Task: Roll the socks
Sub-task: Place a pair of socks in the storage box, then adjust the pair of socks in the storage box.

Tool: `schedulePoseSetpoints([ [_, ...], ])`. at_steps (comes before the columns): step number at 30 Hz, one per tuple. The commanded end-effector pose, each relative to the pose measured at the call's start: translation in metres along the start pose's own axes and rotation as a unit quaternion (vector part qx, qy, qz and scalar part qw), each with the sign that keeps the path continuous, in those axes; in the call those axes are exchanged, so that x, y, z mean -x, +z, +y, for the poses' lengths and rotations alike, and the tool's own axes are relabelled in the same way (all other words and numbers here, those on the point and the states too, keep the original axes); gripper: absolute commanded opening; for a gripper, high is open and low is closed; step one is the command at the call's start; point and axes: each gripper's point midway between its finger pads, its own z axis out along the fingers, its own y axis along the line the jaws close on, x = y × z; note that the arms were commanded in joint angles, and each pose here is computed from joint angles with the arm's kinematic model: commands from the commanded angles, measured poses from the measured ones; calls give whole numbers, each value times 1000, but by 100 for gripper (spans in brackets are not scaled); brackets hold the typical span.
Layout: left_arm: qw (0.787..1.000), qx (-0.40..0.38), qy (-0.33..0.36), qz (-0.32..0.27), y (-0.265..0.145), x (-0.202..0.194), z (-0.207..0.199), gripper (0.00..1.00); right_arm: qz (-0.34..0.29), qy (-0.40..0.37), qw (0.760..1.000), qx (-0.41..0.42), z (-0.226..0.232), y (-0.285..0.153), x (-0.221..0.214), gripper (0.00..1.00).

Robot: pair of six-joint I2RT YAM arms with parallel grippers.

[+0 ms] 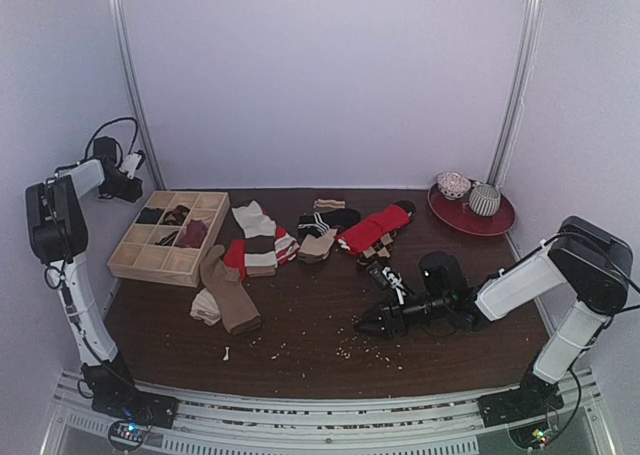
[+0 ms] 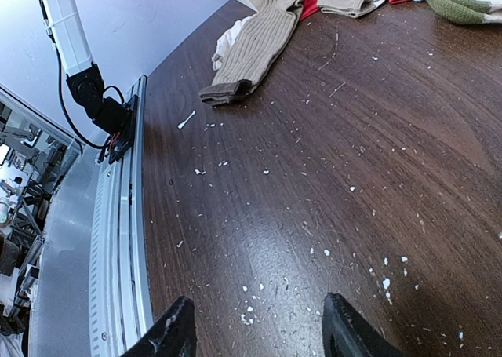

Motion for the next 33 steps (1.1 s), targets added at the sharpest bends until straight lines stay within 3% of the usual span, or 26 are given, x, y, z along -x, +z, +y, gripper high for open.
schedulePoseSetpoints([
  [1,1000,-10,-3,-16,-1,13,-1,19,-15,-12,1000,2,3,-2,14,55],
  [11,998,-23,-3,63,39,-22,-26,8,-8,-10,1000,2,0,0,10,55],
  [16,992,18,19,120,58,-39,-27,8,-5,-6,1000,1,-2,2,8,55],
  [25,964,102,42,242,77,-95,-10,9,-2,4,1000,4,-7,4,4,55],
  [33,962,83,44,258,90,-113,-21,15,-4,4,1000,2,-7,3,5,55],
])
